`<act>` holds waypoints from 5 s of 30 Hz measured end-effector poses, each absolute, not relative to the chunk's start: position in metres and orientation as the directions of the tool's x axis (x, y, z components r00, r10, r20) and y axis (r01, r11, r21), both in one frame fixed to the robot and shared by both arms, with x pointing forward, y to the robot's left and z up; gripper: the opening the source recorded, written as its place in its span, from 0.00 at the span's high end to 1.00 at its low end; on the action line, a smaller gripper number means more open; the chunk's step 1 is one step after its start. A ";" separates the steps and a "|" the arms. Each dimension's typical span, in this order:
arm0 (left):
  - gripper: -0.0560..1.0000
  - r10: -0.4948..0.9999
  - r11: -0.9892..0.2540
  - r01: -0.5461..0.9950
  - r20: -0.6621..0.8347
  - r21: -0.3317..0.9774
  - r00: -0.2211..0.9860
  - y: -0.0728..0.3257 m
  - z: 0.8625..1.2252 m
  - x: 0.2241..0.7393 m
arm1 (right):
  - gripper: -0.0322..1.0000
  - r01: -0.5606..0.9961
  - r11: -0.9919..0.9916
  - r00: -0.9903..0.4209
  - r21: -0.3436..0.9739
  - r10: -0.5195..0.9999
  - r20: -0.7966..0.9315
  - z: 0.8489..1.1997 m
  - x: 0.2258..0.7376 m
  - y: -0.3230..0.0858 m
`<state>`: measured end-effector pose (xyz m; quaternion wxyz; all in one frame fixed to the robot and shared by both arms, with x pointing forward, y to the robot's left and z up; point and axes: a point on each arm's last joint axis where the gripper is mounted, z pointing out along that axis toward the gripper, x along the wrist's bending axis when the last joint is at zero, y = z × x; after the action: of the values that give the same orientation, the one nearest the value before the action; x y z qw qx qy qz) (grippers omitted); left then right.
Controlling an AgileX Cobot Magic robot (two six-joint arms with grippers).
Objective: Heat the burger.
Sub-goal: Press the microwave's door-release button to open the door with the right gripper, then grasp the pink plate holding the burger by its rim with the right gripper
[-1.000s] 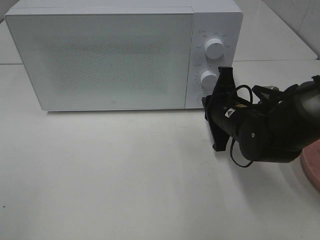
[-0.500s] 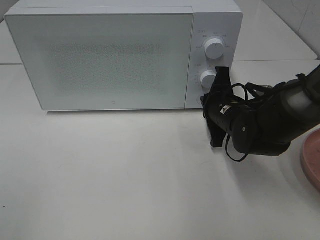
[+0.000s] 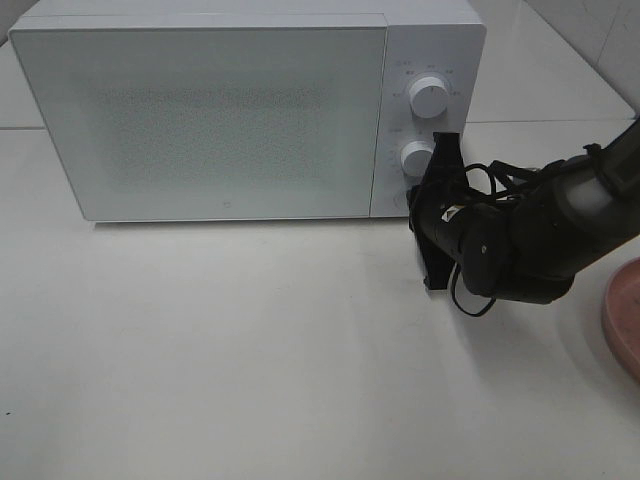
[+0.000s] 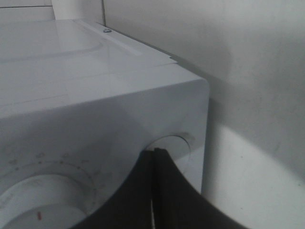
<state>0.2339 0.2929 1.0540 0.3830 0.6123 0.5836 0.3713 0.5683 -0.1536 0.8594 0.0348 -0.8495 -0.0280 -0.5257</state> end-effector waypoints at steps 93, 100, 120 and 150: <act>0.03 0.999 -0.025 0.430 0.008 0.902 0.043 0.293 1.054 0.234 | 0.97 0.096 -0.995 0.429 -0.022 0.022 0.903 0.884 0.520 -0.157; 0.03 0.999 -0.025 0.430 0.008 0.902 0.043 0.293 1.054 0.234 | 0.97 0.167 -0.986 0.505 0.005 0.090 0.858 0.886 0.498 -0.163; 0.03 0.999 -0.025 0.430 0.008 0.902 0.043 0.293 1.054 0.234 | 0.95 0.610 -0.757 0.510 0.232 0.600 0.617 0.919 0.470 -0.179; 0.03 0.999 -0.025 0.430 0.008 0.902 0.043 0.293 1.054 0.234 | 0.48 0.939 0.296 -0.305 0.178 0.952 0.028 0.984 0.478 -0.187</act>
<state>0.2339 0.2929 1.0540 0.3830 0.6123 0.5836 0.3713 0.4780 -0.1868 0.9843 -0.0414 -0.5879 -0.8039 -0.0804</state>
